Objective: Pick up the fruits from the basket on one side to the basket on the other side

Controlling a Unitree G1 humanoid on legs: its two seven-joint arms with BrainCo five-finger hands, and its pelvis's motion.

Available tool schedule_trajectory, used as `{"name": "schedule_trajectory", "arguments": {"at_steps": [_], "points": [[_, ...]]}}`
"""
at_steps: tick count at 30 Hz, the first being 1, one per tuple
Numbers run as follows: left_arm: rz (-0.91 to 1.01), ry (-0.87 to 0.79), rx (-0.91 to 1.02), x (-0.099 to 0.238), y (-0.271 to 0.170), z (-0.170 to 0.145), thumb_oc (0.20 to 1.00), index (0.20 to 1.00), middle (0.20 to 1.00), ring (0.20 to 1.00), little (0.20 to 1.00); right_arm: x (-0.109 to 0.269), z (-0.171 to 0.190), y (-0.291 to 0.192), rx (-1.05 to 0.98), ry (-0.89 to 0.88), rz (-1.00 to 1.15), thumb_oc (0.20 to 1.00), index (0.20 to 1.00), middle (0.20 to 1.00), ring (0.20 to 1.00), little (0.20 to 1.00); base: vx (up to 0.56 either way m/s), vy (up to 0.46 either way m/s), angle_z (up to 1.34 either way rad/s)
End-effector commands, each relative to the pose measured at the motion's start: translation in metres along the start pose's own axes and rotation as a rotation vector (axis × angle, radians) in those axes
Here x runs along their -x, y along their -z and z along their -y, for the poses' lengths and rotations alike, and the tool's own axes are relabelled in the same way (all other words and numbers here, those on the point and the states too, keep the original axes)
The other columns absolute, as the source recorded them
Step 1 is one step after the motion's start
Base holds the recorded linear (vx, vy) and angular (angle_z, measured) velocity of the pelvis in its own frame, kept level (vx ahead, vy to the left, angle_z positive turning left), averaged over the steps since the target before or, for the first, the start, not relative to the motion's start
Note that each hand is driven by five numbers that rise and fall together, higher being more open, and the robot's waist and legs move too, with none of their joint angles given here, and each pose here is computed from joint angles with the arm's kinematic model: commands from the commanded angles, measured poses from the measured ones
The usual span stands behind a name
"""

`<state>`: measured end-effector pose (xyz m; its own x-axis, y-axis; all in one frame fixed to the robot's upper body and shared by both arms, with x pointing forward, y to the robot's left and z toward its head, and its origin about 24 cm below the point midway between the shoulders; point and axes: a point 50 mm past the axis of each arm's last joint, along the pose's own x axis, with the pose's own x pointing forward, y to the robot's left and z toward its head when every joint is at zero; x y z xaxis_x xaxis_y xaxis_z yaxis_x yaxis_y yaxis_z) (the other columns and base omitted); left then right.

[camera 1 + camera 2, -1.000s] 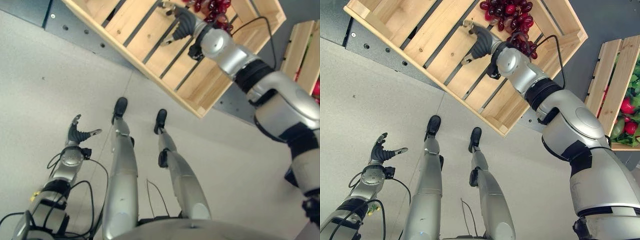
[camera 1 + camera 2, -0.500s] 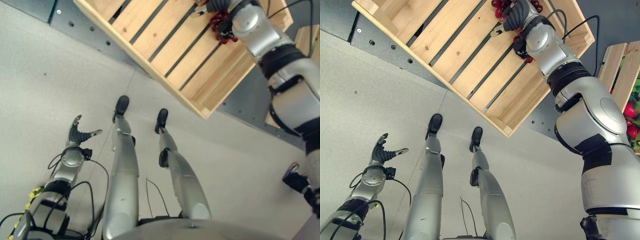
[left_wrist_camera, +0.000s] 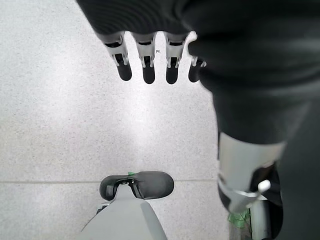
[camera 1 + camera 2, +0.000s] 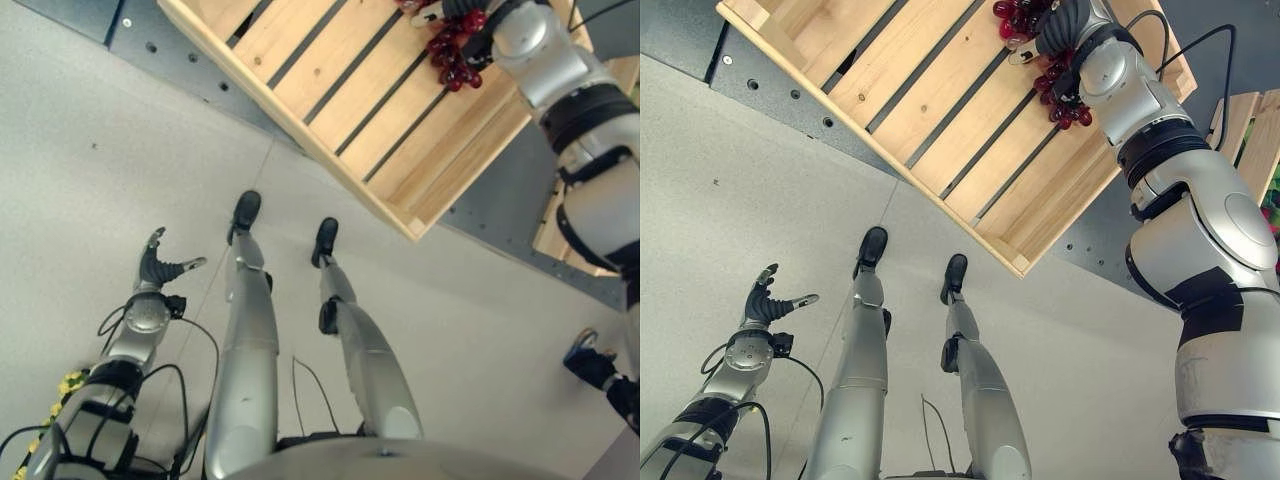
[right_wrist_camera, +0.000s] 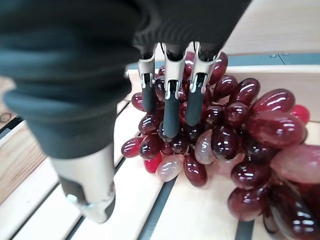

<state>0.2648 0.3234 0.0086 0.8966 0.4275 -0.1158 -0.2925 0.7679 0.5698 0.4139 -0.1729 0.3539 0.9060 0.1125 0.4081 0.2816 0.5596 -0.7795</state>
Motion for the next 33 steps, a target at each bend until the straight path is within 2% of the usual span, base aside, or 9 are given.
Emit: {"name": "schedule_trajectory", "arguments": {"at_steps": [1,10,18,33], "points": [[0.026,-0.031,-0.002,0.003,-0.001,-0.014,1.0,1.0,1.0,1.0,1.0,0.01,0.081,0.029,0.01,0.259,-0.17,1.0,1.0,1.0,1.0,1.0,0.0,0.0,0.0],[0.031,-0.012,0.001,0.002,-0.004,-0.007,1.0,1.0,1.0,1.0,1.0,0.015,0.081,0.043,0.012,0.291,-0.225,1.0,1.0,1.0,1.0,1.0,0.0,0.0,0.0],[0.033,-0.007,-0.019,0.002,-0.005,-0.007,1.0,1.0,1.0,1.0,1.0,0.035,0.122,0.068,-0.035,0.436,-0.313,1.0,1.0,1.0,1.0,1.0,0.01,0.002,0.09],[0.044,-0.026,-0.048,0.002,-0.004,-0.022,1.0,1.0,1.0,1.0,1.0,0.07,0.168,0.098,0.0,0.565,-0.403,1.0,1.0,1.0,1.0,1.0,0.0,-0.004,0.05]]}}
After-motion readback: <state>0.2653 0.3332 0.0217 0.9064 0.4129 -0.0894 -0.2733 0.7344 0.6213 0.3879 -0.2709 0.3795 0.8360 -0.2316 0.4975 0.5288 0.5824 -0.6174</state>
